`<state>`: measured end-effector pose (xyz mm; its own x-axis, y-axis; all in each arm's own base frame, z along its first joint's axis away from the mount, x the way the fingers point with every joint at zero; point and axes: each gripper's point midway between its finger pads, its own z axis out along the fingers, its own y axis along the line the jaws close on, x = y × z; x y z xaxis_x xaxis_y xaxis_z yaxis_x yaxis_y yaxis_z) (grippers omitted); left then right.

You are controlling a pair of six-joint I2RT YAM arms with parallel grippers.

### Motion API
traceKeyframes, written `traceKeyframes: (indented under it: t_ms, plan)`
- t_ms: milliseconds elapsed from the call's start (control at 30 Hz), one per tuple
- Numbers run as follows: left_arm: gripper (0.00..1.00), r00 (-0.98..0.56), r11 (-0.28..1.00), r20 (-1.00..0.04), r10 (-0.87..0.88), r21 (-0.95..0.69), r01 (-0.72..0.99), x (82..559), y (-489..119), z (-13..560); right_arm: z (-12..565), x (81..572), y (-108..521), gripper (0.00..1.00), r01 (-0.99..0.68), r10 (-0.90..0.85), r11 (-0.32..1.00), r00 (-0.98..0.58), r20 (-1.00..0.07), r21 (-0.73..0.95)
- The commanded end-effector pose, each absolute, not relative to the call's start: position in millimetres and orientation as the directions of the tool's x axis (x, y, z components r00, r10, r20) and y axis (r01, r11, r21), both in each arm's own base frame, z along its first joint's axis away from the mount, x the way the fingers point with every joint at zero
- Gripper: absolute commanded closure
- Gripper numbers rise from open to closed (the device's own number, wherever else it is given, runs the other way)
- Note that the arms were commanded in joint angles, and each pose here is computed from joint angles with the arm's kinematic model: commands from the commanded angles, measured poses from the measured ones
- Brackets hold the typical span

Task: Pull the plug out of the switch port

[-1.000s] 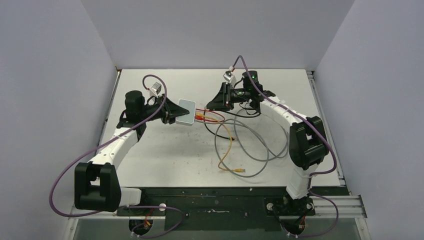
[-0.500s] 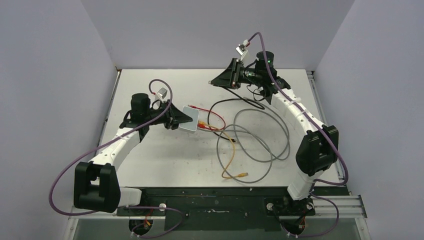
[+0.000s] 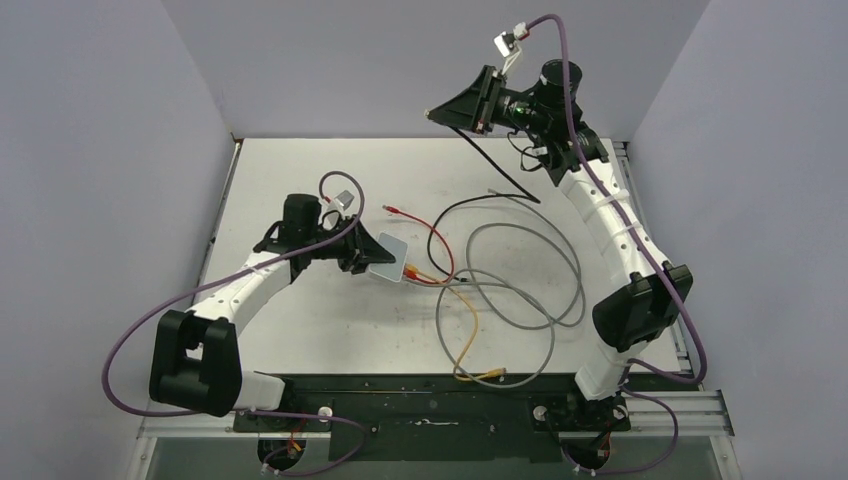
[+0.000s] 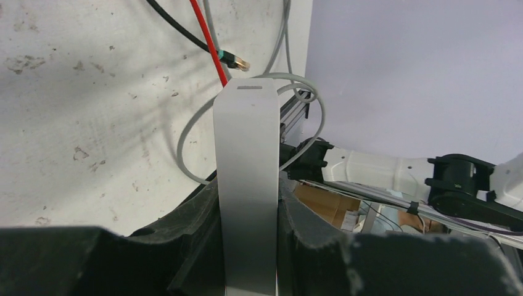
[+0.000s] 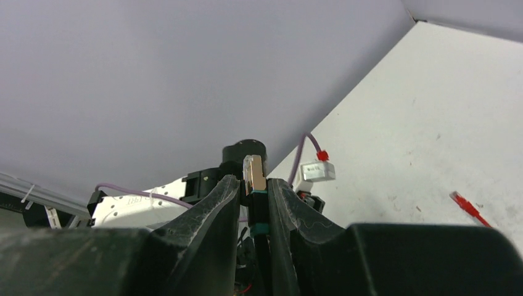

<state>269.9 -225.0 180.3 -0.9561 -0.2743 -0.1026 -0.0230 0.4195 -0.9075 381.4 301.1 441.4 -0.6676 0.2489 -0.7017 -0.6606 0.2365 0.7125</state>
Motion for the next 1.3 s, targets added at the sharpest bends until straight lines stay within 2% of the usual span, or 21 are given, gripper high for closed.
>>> traceKeyframes:
  t_ms: [0,300,667,1267]
  plan:
    - [1.0,-0.965,0.46,-0.152,-0.213,-0.887,0.038,266.7,-230.8,182.9,490.8,379.7,295.7,0.95,-0.745,0.31,0.19,-0.572,-0.759,0.639]
    - [1.0,-0.982,0.531,-0.157,-0.106,-0.844,0.078,250.0,-241.6,173.0,533.6,382.7,280.5,0.95,-0.802,0.397,0.163,-0.48,-0.783,0.574]
    - [1.0,-0.985,0.526,-0.17,-0.036,-0.841,0.126,232.3,-249.4,172.6,562.5,395.3,262.8,0.95,-0.828,0.465,0.18,-0.405,-0.787,0.531]
    - [1.0,-0.938,0.416,-0.335,0.089,-0.843,0.34,198.4,-261.7,215.0,613.0,444.3,185.9,0.95,-0.83,0.633,0.293,-0.204,-0.747,0.475]
